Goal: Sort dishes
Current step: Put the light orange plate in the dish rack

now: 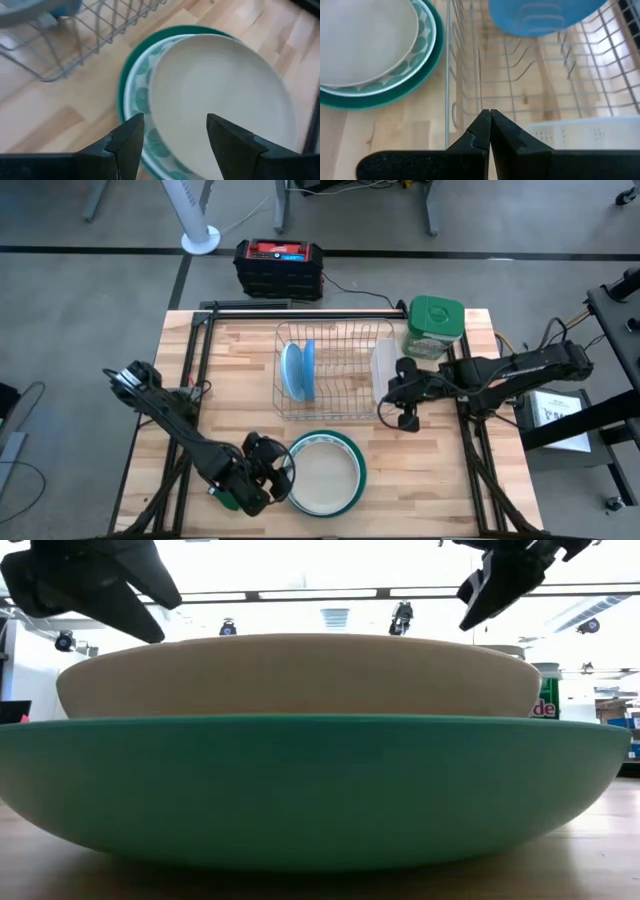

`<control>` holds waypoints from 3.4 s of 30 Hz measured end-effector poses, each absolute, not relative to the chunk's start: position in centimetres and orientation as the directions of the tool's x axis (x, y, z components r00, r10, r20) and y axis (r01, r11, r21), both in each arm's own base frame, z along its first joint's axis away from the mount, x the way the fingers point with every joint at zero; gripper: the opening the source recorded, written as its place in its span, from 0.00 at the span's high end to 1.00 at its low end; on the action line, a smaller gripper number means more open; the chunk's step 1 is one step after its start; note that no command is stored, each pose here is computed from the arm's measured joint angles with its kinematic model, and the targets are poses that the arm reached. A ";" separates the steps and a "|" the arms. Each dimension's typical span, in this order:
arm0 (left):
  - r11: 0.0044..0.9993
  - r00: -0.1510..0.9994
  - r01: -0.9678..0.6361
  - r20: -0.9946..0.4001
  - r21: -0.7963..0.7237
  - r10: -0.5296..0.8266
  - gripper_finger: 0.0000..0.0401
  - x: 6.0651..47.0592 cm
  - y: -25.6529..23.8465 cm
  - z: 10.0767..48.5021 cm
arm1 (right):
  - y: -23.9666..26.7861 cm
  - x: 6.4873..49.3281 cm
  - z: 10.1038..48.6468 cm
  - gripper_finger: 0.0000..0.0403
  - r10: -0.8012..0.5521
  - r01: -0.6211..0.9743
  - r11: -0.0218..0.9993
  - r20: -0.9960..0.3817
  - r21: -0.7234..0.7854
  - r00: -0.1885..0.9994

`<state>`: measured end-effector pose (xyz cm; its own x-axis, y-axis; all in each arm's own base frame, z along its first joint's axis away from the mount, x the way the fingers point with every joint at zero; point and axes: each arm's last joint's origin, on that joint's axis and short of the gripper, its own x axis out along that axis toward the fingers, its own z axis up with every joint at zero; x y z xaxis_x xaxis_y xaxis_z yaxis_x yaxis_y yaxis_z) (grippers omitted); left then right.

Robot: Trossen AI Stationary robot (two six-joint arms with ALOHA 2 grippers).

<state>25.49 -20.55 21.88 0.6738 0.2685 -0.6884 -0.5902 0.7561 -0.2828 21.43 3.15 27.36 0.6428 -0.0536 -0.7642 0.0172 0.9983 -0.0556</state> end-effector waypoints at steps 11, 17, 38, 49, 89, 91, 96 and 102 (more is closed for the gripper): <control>0.747 0.679 -0.591 -0.688 -0.305 0.256 0.49 26.5 -21.0 20.7 | 3.2 20.9 25.1 1.00 -0.060 0.067 0.997 -0.806 -0.025 0.589; 0.709 0.661 -0.632 -0.695 -0.313 0.283 0.49 27.0 -20.1 20.7 | 3.1 20.7 24.5 1.00 -0.062 0.082 0.996 -0.816 -0.018 0.574; 0.635 0.532 -0.713 -0.819 -0.298 0.213 0.49 28.6 -18.9 18.1 | 4.0 20.4 23.9 1.00 -0.040 0.068 0.998 -0.823 -0.001 0.566; 0.637 0.528 -0.714 -0.821 -0.291 0.216 0.49 28.6 -18.8 18.1 | 4.1 20.5 24.0 1.00 -0.030 0.062 0.998 -0.814 0.007 0.580; 0.624 0.511 -0.729 -0.831 -0.283 0.221 0.54 29.1 -19.3 16.3 | 4.1 20.6 24.0 1.00 -0.034 0.063 0.998 -0.811 0.004 0.584; 0.623 0.513 -0.728 -0.830 -0.285 0.219 0.54 29.2 -19.3 16.3 | 4.1 20.6 24.0 1.00 -0.034 0.063 0.998 -0.811 0.004 0.584; 0.623 0.510 -0.728 -0.833 -0.286 0.214 0.57 29.2 -19.3 16.3 | 4.1 20.6 24.0 1.00 -0.034 0.063 0.998 -0.811 0.004 0.584; 0.622 0.507 -0.729 -0.835 -0.285 0.212 0.66 29.2 -19.3 16.3 | 4.1 20.6 24.0 1.00 -0.034 0.063 0.998 -0.811 0.004 0.585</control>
<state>29.16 -19.30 16.25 0.5074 0.2121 -0.8352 -0.7292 0.6222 -0.2850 20.58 4.09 23.99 0.5846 -0.0337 -0.8106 0.0632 0.9980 0.0041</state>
